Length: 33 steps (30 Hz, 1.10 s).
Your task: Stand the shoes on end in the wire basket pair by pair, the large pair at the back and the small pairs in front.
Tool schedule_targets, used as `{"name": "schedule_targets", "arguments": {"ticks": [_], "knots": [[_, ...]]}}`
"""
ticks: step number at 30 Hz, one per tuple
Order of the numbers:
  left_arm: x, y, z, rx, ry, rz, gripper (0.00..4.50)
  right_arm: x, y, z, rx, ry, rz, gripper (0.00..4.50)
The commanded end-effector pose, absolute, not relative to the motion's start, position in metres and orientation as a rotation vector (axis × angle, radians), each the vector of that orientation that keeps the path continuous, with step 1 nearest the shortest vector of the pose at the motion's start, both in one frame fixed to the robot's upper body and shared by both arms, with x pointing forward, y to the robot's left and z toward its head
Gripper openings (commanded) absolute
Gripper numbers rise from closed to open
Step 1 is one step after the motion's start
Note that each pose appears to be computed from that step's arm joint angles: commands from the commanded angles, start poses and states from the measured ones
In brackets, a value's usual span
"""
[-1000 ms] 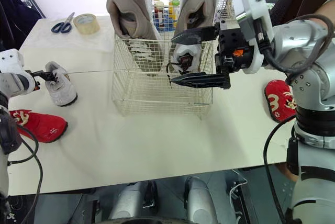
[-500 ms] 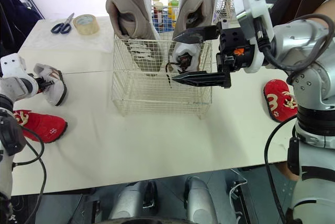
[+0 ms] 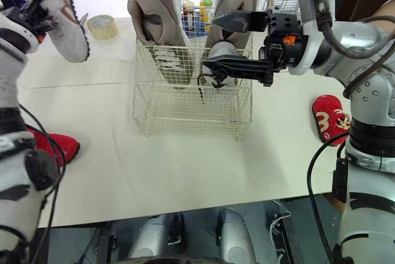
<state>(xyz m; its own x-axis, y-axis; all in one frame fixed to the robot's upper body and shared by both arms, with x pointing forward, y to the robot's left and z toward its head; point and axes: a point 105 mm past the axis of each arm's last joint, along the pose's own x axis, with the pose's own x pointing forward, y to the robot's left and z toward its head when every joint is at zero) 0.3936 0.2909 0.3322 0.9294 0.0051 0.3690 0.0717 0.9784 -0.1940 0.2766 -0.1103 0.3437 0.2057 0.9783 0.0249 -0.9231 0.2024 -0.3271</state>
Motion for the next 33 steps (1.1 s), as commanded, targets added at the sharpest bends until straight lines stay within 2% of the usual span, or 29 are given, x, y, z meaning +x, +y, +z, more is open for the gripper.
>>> {"name": "schedule_targets", "arguments": {"ticks": [1, 3, 8, 15, 22, 33], "knots": [[0.346, 0.272, 0.391, -0.165, -0.705, -0.038, 0.06, 0.274, -0.116, 0.354, -0.280, -0.306, 1.316, 4.50], [0.332, 0.260, 0.395, -0.195, -0.794, -0.062, 0.06, 0.274, -0.116, 0.353, -0.279, -0.304, 1.312, 4.50], [0.309, 0.244, 0.401, -0.249, -0.893, -0.096, 0.06, 0.277, -0.115, 0.351, -0.275, -0.292, 1.310, 4.50], [0.290, 0.198, 0.388, -0.208, -0.938, -0.225, 0.06, 0.280, -0.112, 0.351, -0.277, -0.277, 1.329, 4.50], [0.291, 0.149, 0.368, -0.067, -0.987, -0.342, 0.06, 0.281, -0.107, 0.352, -0.303, -0.260, 1.355, 4.50], [0.310, 0.123, 0.318, -0.032, -0.990, -0.270, 0.06, 0.274, -0.111, 0.354, -0.337, -0.246, 1.333, 4.50]]}}
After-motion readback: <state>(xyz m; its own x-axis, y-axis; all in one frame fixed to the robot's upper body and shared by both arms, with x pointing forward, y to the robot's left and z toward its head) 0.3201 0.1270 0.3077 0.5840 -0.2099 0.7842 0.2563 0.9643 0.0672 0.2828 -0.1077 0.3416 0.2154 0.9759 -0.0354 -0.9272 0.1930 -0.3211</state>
